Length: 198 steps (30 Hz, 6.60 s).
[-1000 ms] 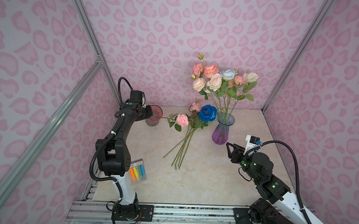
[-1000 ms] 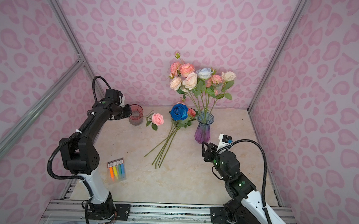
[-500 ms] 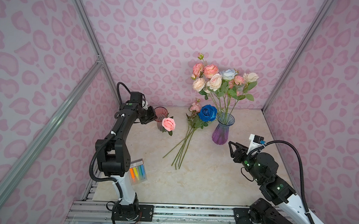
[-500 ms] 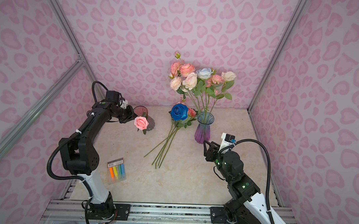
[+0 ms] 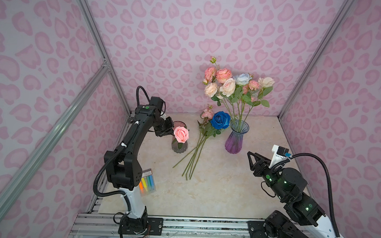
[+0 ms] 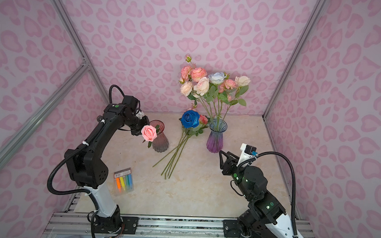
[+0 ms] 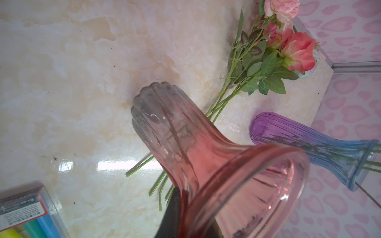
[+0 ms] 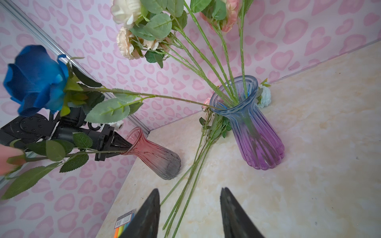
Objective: Arrange the flowers into the vase
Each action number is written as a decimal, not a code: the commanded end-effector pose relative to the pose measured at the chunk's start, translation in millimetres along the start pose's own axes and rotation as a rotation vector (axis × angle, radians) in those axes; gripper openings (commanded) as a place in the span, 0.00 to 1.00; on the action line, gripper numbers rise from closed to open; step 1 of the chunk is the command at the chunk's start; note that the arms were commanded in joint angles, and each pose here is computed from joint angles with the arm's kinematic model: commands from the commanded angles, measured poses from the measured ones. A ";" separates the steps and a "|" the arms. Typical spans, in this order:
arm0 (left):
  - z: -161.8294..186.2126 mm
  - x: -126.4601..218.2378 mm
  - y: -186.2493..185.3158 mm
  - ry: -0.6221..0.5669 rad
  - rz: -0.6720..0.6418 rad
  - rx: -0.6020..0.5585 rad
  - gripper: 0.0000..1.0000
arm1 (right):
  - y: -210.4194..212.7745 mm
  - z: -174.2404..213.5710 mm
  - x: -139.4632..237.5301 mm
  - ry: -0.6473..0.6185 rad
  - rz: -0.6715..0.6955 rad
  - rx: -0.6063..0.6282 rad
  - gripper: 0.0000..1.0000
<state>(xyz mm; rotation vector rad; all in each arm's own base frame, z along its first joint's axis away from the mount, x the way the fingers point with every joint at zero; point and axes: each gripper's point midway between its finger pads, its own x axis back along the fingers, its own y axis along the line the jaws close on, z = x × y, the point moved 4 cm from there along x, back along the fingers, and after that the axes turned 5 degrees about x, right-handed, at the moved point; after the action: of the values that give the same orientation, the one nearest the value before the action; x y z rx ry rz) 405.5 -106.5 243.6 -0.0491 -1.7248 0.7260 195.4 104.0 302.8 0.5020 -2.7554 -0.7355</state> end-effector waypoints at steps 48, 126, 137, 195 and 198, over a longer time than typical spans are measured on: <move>-17.6 111.4 -17.9 -0.397 -0.044 -0.172 0.35 | 0.7 13.2 -16.7 0.155 0.074 0.076 0.50; 207.7 -95.6 20.7 -0.258 -0.031 -0.650 0.03 | -13.9 99.8 -79.8 0.288 0.088 0.052 0.48; 234.6 -17.6 42.9 -0.433 0.158 -0.561 0.03 | 58.7 109.7 -119.6 0.285 -0.145 -0.053 0.67; 251.1 82.3 35.4 -0.559 0.447 -0.705 0.65 | 146.4 180.9 -83.5 0.446 -0.321 0.212 0.05; 249.2 92.7 19.7 -0.565 0.451 -0.739 0.64 | 150.0 168.7 -73.1 0.390 -0.307 0.257 0.05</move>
<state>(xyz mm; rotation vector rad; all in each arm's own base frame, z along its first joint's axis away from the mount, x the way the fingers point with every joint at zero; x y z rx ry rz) 146.1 -159.8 278.0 -0.8106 -2.4659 0.4435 165.2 337.7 222.8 1.0927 -2.3272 -0.3651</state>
